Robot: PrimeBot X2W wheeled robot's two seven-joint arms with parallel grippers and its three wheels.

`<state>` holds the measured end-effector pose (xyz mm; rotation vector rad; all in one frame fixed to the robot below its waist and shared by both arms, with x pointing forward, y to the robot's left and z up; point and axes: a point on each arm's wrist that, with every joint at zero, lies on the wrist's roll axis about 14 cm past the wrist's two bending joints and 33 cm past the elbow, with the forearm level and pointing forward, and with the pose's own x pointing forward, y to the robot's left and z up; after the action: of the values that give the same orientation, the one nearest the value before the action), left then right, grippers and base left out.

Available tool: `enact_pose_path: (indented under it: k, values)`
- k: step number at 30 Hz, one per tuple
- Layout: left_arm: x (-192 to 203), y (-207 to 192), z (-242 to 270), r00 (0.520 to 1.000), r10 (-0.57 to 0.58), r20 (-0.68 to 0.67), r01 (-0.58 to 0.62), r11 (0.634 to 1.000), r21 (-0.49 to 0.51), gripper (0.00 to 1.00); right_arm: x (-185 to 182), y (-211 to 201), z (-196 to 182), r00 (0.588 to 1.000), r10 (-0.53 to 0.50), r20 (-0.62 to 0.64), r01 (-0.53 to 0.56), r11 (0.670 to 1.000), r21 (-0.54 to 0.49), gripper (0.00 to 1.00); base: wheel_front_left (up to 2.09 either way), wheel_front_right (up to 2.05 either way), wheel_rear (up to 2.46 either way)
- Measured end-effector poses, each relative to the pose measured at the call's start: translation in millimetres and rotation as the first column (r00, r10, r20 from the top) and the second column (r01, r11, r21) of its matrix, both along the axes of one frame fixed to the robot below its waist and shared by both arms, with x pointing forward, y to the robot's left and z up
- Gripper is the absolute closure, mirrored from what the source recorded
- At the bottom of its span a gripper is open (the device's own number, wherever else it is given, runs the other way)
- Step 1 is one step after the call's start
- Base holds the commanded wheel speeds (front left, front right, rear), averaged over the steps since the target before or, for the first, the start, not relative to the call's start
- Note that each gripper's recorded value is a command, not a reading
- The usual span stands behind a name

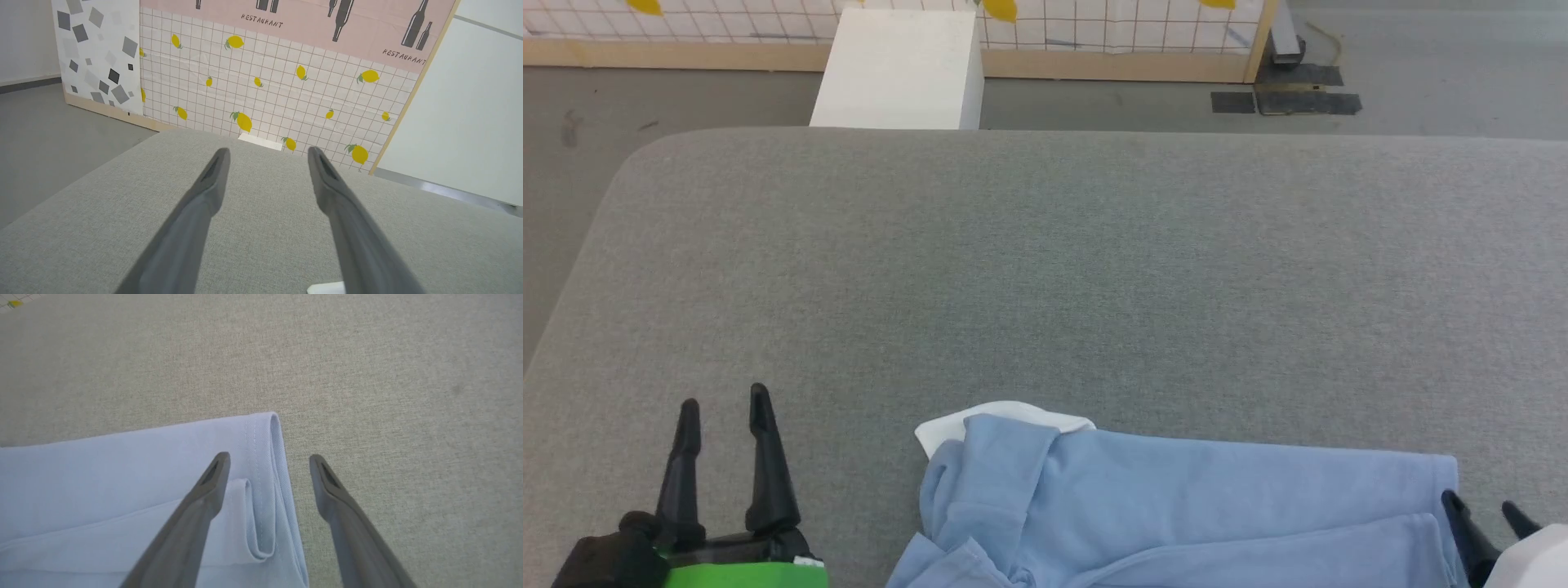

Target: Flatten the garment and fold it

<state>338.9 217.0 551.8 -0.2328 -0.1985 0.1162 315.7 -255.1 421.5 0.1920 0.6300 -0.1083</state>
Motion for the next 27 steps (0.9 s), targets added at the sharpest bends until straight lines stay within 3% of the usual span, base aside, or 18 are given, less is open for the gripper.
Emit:
enact_pose_path:
  k: [8,16,17,18,19,27]
  values:
    - [-4.4,3.3,-10.7,1.000,0.002,-0.022,-0.002,1.000,-0.015,0.00,-8.1,13.9,-41.6,0.990,0.032,-0.139,-0.028,0.999,0.034,0.00,0.00,0.00,0.00]
    - [-6.7,8.8,-20.7,0.999,0.011,-0.052,-0.011,1.000,-0.010,0.00,-0.8,13.5,-59.5,0.983,0.033,-0.179,-0.025,0.999,0.045,0.00,0.00,0.00,0.00]
    - [-6.8,8.8,-21.9,0.998,0.011,-0.056,-0.011,1.000,-0.009,0.00,0.1,14.0,-61.2,0.983,0.030,-0.183,-0.021,0.998,0.053,0.20,0.00,0.00,0.00]
    - [-6.9,8.5,-22.7,0.998,0.008,-0.058,-0.009,1.000,-0.010,0.00,2.2,14.1,-61.1,0.983,0.025,-0.179,-0.013,0.998,0.064,0.63,0.00,0.00,0.00]
    - [-6.9,8.4,-23.5,0.998,0.007,-0.060,-0.008,1.000,-0.011,0.00,2.5,13.7,-61.6,0.984,0.018,-0.179,-0.006,0.997,0.071,0.98,0.00,0.00,0.00]
    - [-4.2,3.4,-25.6,0.998,-0.010,-0.063,0.009,1.000,-0.017,0.00,6.0,14.0,-57.5,0.986,0.022,-0.164,-0.008,0.997,0.083,1.00,0.00,0.00,0.00]
